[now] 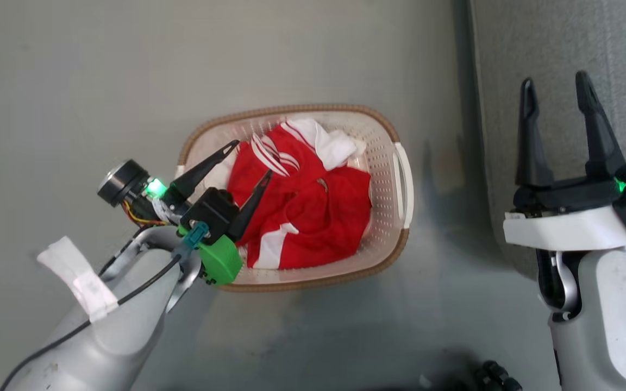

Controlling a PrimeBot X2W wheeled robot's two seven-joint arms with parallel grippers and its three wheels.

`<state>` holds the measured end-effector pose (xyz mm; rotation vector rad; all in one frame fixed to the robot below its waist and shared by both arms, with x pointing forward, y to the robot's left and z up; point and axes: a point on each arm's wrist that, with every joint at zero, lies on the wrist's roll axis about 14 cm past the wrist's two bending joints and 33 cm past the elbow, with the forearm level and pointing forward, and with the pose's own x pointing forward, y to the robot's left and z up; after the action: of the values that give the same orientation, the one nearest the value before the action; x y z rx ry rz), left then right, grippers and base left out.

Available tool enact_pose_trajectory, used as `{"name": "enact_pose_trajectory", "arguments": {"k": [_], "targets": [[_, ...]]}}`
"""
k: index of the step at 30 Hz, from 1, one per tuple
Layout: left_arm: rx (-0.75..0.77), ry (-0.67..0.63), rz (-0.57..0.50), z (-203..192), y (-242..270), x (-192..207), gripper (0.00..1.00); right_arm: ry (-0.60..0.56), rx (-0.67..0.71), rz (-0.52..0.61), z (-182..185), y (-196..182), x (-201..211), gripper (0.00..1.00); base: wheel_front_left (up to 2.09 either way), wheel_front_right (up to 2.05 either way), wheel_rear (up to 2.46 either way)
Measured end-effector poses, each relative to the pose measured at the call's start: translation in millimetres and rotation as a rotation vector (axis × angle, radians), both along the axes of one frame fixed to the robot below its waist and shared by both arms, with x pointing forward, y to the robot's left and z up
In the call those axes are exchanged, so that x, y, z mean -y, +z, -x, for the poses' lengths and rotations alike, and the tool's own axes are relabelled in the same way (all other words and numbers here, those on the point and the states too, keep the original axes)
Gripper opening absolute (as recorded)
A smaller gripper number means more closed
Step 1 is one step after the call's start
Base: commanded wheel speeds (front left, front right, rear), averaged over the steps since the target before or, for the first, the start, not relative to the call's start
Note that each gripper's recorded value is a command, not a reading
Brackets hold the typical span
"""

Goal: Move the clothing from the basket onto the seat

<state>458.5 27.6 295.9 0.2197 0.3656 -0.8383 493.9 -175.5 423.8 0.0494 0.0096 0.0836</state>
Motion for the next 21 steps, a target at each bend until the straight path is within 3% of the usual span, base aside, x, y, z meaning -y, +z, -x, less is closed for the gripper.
{"name": "enact_pose_trajectory", "arguments": {"k": [6,21], "targets": [[-0.073,-0.161,-0.076,15.7,-57.8,13.2,1.00,0.016,-0.011,-0.008,-17.0,-22.6,-3.9,1.00,0.00,0.00,0.00],[-0.139,-0.388,-0.160,29.0,-151.2,35.6,1.00,0.012,-0.034,0.022,-26.2,-55.1,5.6,1.00,0.00,0.00,0.00]]}}
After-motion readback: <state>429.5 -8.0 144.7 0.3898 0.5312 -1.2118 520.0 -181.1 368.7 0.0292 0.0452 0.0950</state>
